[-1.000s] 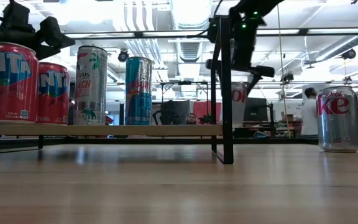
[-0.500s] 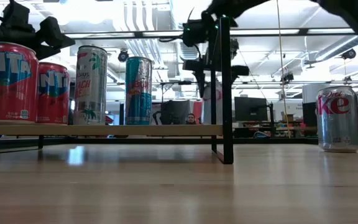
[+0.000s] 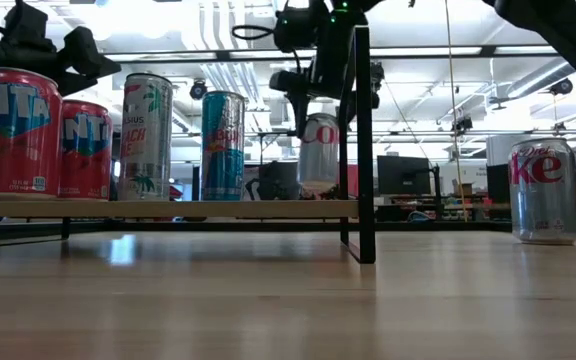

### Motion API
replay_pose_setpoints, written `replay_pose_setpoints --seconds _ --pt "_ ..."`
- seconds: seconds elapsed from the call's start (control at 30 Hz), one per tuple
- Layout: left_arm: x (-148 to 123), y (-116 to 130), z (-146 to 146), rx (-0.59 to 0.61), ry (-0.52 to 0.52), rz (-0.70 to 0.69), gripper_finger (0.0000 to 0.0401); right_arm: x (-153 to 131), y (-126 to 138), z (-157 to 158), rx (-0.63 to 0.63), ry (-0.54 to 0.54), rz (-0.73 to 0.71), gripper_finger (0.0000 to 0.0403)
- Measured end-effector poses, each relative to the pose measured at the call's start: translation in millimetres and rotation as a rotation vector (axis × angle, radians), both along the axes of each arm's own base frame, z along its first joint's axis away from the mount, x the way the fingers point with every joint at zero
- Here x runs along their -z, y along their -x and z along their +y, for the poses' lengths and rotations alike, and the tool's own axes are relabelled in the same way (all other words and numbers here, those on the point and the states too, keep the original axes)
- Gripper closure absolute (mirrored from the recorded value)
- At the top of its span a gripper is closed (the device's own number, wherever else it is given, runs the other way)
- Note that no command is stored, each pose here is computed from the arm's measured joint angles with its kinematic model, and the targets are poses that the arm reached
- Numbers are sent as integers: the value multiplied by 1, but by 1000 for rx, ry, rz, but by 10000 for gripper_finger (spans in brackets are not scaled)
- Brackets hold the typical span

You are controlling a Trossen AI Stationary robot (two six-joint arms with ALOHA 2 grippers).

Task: Place canned beverage on shelf
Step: Put the top silver soda can on the shelf

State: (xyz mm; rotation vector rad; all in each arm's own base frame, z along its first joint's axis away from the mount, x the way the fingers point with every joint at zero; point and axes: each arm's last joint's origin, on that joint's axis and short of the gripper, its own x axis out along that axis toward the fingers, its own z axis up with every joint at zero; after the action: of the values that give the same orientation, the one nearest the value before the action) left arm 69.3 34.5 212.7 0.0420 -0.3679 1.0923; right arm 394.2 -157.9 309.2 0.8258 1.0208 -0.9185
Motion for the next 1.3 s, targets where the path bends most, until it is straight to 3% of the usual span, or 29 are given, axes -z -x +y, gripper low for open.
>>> replay_pose_setpoints --seconds 0.43,1.3 --pt "0 0 0 0 0 0 90 -7 -20 60 -251 12 -17 109" --pt "0 0 0 0 0 0 90 -8 -33 143 -496 36 -25 109"
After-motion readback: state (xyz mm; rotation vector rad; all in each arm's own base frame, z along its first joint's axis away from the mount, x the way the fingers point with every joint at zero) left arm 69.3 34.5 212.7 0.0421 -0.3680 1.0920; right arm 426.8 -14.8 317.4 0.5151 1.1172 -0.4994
